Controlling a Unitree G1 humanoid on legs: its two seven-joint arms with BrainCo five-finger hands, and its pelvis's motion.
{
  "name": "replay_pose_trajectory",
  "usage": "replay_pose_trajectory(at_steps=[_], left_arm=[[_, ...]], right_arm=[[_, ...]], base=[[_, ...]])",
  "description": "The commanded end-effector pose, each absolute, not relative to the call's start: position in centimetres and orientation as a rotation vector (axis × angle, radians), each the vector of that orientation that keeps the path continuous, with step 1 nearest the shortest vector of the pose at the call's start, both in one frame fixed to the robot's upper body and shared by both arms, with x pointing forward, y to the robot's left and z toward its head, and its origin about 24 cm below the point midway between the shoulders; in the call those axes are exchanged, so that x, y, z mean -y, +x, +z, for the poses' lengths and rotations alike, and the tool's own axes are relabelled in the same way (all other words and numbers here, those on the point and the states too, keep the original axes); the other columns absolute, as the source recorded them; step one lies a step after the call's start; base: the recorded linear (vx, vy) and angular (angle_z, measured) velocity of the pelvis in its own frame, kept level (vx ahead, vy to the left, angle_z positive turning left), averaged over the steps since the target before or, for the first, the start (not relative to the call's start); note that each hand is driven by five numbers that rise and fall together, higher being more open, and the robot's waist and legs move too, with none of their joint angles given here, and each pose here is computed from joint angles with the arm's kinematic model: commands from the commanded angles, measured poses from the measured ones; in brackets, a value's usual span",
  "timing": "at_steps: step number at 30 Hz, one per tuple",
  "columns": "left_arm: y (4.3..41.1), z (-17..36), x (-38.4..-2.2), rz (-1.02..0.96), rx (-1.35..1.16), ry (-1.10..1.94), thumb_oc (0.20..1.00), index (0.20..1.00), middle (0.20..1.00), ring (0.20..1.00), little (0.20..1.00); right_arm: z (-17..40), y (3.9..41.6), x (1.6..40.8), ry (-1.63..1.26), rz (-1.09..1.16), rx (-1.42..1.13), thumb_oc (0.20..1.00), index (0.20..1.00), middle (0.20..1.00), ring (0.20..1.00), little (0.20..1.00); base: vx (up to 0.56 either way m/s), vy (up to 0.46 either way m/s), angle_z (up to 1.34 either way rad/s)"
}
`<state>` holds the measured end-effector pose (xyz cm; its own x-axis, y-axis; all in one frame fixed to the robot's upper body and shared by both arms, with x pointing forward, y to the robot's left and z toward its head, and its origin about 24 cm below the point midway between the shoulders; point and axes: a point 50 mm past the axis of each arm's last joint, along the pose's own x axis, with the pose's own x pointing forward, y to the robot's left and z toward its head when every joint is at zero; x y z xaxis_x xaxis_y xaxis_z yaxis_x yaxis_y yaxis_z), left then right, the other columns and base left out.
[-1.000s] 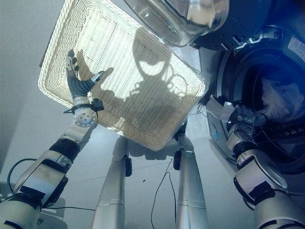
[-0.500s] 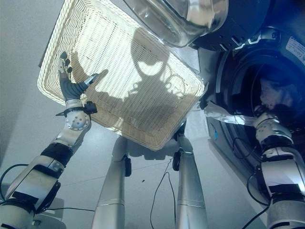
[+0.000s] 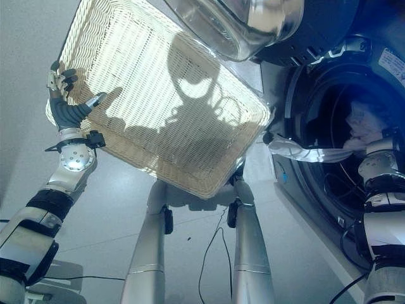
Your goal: Put the clothes into the washing machine.
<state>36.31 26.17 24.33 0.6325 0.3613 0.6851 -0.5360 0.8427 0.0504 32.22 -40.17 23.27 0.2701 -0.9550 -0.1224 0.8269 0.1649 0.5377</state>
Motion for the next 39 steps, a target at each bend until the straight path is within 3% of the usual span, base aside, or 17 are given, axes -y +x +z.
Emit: replay_pose_trajectory(at_steps=[1, 7, 15, 25, 39], left_arm=[[36.3, 26.0, -26.5, 0.529, 0.769, 0.197, 1.0, 1.0, 1.0, 1.0, 1.0], [36.9, 26.0, -25.4, 0.499, 0.757, 0.212, 1.0, 1.0, 1.0, 1.0, 1.0], [37.0, 25.2, -24.2, 0.475, 0.76, 0.186, 1.0, 1.0, 1.0, 1.0, 1.0], [37.0, 25.4, -23.8, 0.47, 0.783, 0.175, 1.0, 1.0, 1.0, 1.0, 1.0], [36.7, 22.3, -22.7, 0.46, 0.727, 0.147, 1.0, 1.0, 1.0, 1.0, 1.0]], right_arm=[[27.4, 28.9, 44.1, 0.267, -1.321, 0.289, 1.0, 1.0, 1.0, 1.0, 1.0], [26.0, 30.9, 42.6, -0.056, -1.248, 0.107, 1.0, 1.0, 1.0, 1.0, 1.0], [24.7, 32.4, 40.5, -0.371, -1.241, 0.093, 1.0, 1.0, 1.0, 1.0, 1.0], [23.8, 32.5, 40.2, -0.44, -1.248, 0.104, 1.0, 1.0, 1.0, 1.0, 1.0], [18.9, 34.5, 34.1, -0.666, -0.994, 0.249, 1.0, 1.0, 1.0, 1.0, 1.0]], base=[[0.0, 0.0, 0.0], [0.0, 0.0, 0.0], [0.0, 0.03, 0.01], [-0.01, 0.013, 0.01], [0.0, 0.022, 0.0]])
